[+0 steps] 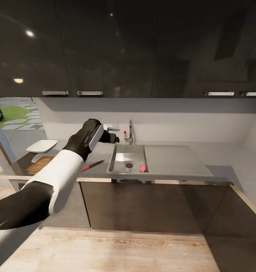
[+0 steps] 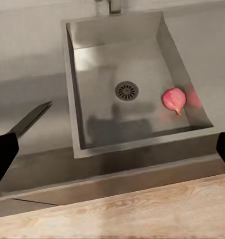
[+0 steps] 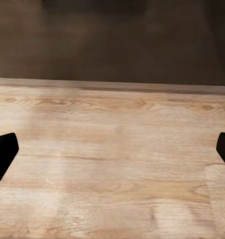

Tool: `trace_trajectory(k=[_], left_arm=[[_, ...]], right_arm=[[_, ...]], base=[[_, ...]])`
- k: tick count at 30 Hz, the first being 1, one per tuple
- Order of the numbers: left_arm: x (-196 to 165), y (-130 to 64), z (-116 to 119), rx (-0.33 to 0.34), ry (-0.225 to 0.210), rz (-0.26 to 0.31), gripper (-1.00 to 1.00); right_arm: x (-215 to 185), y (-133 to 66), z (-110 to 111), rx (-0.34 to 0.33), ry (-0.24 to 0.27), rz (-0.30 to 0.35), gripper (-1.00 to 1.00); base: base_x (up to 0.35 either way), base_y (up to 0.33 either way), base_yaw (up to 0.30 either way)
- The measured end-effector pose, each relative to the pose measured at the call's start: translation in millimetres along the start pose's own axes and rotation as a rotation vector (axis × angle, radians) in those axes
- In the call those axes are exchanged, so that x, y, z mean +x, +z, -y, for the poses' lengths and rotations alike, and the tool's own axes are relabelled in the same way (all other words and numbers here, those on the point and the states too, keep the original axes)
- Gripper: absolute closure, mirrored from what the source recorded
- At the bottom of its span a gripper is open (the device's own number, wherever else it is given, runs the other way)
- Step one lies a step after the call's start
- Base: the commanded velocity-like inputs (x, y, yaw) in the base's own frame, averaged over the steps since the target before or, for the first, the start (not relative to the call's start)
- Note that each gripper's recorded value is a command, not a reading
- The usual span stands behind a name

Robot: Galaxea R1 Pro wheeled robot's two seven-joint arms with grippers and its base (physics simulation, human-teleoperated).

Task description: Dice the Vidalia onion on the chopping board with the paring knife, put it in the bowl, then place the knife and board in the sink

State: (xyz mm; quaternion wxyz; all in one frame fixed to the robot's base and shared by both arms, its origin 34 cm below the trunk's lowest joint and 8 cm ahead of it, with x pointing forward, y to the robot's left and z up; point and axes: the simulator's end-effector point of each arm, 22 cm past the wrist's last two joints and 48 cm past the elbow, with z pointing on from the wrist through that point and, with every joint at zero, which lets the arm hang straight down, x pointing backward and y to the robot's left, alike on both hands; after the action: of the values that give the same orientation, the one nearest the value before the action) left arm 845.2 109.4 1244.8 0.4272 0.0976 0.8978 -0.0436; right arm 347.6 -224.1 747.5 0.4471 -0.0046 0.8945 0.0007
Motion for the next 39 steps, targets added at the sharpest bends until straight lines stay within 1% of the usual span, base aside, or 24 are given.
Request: trace_trajectory(k=[1,6,8,10,17,27,29,30,33,39], left_arm=[[-5,0.3,-3,-0.008,-0.001,-0.016,-1.00],[-15,-1.3,-5,-0.011,-0.004,-0.039,-1.00],[-3,4.7,-7,-0.014,-0.007,-0.077,-1.00],[3,7.1,-8,-0.015,-0.009,-0.095,-1.00],[11,10.4,-9,-0.014,-0.012,-0.118,-1.00],[26,17.0,-9,-0.012,-0.016,-0.143,-1.00],[32,19.6,-9,-0.011,-0.017,-0.155,-1.00],[44,24.9,-9,-0.011,-0.020,-0.182,-1.00],[50,26.9,-10,-0.013,-0.022,-0.197,-1.00],[74,34.9,-14,-0.020,-0.028,-0.254,-1.00]], right_arm=[[0,0.1,1,0.002,0.004,0.000,-1.00],[0,0.0,1,0.005,0.013,0.001,-1.00],[0,0.0,1,0.004,0.015,0.001,-1.00],[0,0.0,1,0.004,0.015,0.001,-1.00],[1,-0.5,0,0.002,0.016,-0.001,-1.00],[1,-0.6,0,0.003,0.016,0.000,-1.00],[1,-0.6,0,0.003,0.016,-0.001,-1.00],[1,-0.3,0,0.002,0.016,-0.002,-1.00],[1,-0.4,0,0.002,0.016,-0.001,-1.00],[1,-0.4,0,0.002,0.016,-0.002,-1.00]], base=[[0.000,0.000,0.000],[0.000,0.000,0.000],[0.000,0.000,0.000],[0.000,0.000,0.000],[0.082,-0.065,0.000],[0.213,-0.226,0.000],[0.106,-0.289,0.000],[0.039,-0.304,0.000],[0.019,-0.308,0.000],[0.005,-0.302,0.000]])
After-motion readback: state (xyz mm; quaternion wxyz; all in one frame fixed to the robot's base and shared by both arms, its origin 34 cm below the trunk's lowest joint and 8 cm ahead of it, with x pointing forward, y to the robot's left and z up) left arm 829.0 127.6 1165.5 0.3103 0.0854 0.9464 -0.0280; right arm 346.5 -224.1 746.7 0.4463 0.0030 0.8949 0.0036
